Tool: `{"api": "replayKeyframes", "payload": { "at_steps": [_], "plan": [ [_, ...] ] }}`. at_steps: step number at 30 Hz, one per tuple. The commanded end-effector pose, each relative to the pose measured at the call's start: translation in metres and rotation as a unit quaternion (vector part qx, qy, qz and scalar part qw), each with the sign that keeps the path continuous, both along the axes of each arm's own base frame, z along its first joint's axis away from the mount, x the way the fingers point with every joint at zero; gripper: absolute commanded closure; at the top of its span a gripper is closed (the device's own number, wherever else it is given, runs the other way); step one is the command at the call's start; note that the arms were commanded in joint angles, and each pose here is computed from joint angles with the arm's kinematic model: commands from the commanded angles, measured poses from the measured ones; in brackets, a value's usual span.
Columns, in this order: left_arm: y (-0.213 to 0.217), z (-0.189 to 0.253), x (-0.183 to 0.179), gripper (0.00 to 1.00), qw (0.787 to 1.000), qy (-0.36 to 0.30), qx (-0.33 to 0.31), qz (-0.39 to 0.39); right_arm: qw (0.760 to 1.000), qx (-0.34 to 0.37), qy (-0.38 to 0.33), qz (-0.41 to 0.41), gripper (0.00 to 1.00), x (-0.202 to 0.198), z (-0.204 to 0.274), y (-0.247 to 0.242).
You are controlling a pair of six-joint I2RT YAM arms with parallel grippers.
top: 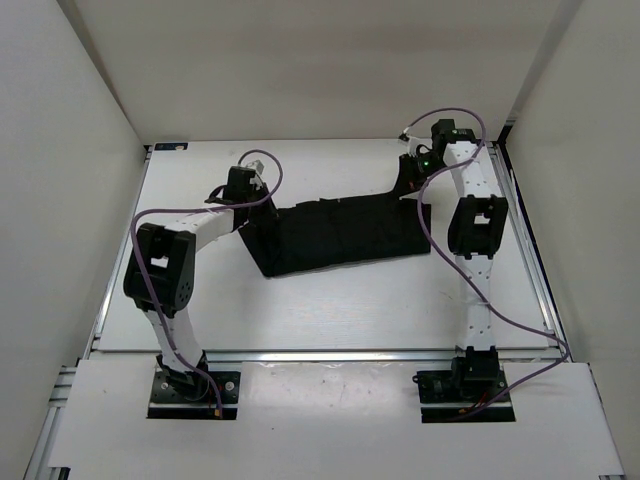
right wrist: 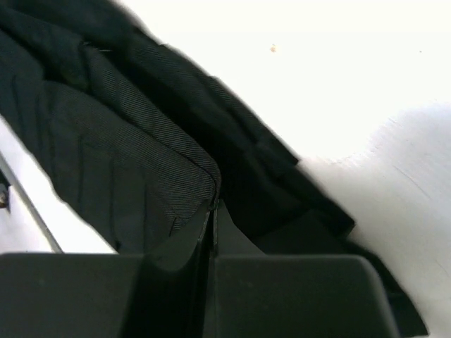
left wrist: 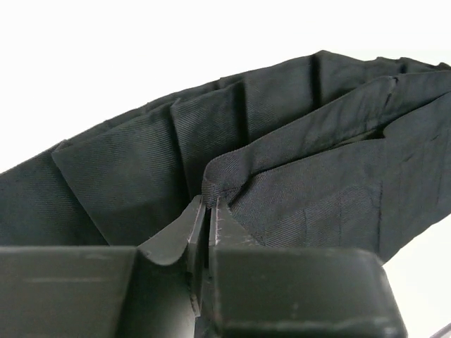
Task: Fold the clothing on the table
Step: Fold the skirt
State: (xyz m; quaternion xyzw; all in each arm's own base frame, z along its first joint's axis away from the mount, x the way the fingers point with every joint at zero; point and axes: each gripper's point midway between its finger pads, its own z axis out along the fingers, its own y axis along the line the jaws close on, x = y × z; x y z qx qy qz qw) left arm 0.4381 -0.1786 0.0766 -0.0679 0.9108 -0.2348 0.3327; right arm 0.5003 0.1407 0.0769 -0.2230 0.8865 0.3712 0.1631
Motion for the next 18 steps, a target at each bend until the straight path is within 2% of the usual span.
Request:
{"api": "replayKeyframes", "payload": {
  "at_steps": [1, 2, 3, 4, 5, 6, 7, 8, 9, 10, 12, 14, 16, 17, 18],
  "plan": [
    [0.004, 0.002, 0.002, 0.85, 1.0, 0.002, 0.002, 0.006, 0.999, -0.032, 0.002, -0.023, 1.0, 0.009, -0.014, -0.008],
    [0.008, -0.004, 0.001, 0.68, 1.0, 0.01, 0.003, 0.011, 0.999, -0.043, 0.005, -0.027, 0.88, 0.01, -0.019, -0.01],
    [0.011, -0.005, 0.002, 0.6, 1.0, 0.013, 0.005, 0.016, 0.997, -0.063, 0.001, -0.041, 0.79, 0.015, -0.024, -0.017],
    [0.015, -0.009, 0.0, 0.49, 1.0, 0.02, 0.014, 0.019, 0.995, -0.085, -0.003, -0.05, 0.65, 0.019, -0.027, -0.019],
    [0.019, -0.003, 0.002, 0.32, 0.999, 0.013, 0.023, 0.024, 0.994, -0.094, -0.007, -0.057, 0.53, 0.023, -0.028, -0.025],
    [0.024, -0.002, 0.002, 0.27, 0.999, 0.011, 0.038, 0.024, 0.99, -0.111, -0.026, -0.079, 0.43, 0.034, -0.019, -0.035],
    [0.028, 0.005, 0.007, 0.19, 0.999, -0.002, 0.046, 0.029, 0.987, -0.119, -0.038, -0.097, 0.27, 0.042, -0.012, -0.041],
    [0.032, 0.019, 0.014, 0.07, 0.997, -0.026, 0.053, 0.039, 0.985, -0.12, -0.057, -0.112, 0.13, 0.051, -0.001, -0.047],
    [0.036, 0.036, 0.018, 0.01, 0.996, -0.048, 0.054, 0.047, 0.983, -0.118, -0.071, -0.123, 0.03, 0.057, 0.01, -0.053],
    [0.041, 0.043, 0.021, 0.01, 0.995, -0.058, 0.056, 0.059, 0.98, -0.116, -0.09, -0.132, 0.03, 0.064, 0.024, -0.056],
    [0.04, 0.076, 0.03, 0.01, 0.992, -0.1, 0.039, 0.067, 0.981, -0.085, -0.109, -0.135, 0.07, 0.07, 0.045, -0.051],
    [0.017, 0.101, 0.035, 0.01, 0.991, -0.126, 0.008, 0.043, 0.988, -0.009, -0.115, -0.102, 0.33, 0.06, 0.072, -0.05],
    [-0.027, 0.125, 0.032, 0.02, 0.988, -0.15, -0.018, -0.021, 0.993, 0.032, -0.097, -0.061, 1.0, 0.041, 0.076, -0.038],
    [-0.043, 0.12, 0.027, 0.01, 0.988, -0.141, -0.029, -0.047, 0.996, 0.042, -0.078, -0.031, 1.0, 0.024, 0.07, -0.031],
    [-0.068, 0.114, 0.016, 0.08, 0.986, -0.127, -0.053, -0.093, 0.997, 0.049, -0.054, -0.002, 1.0, 0.007, 0.062, -0.023]
  ]
}}
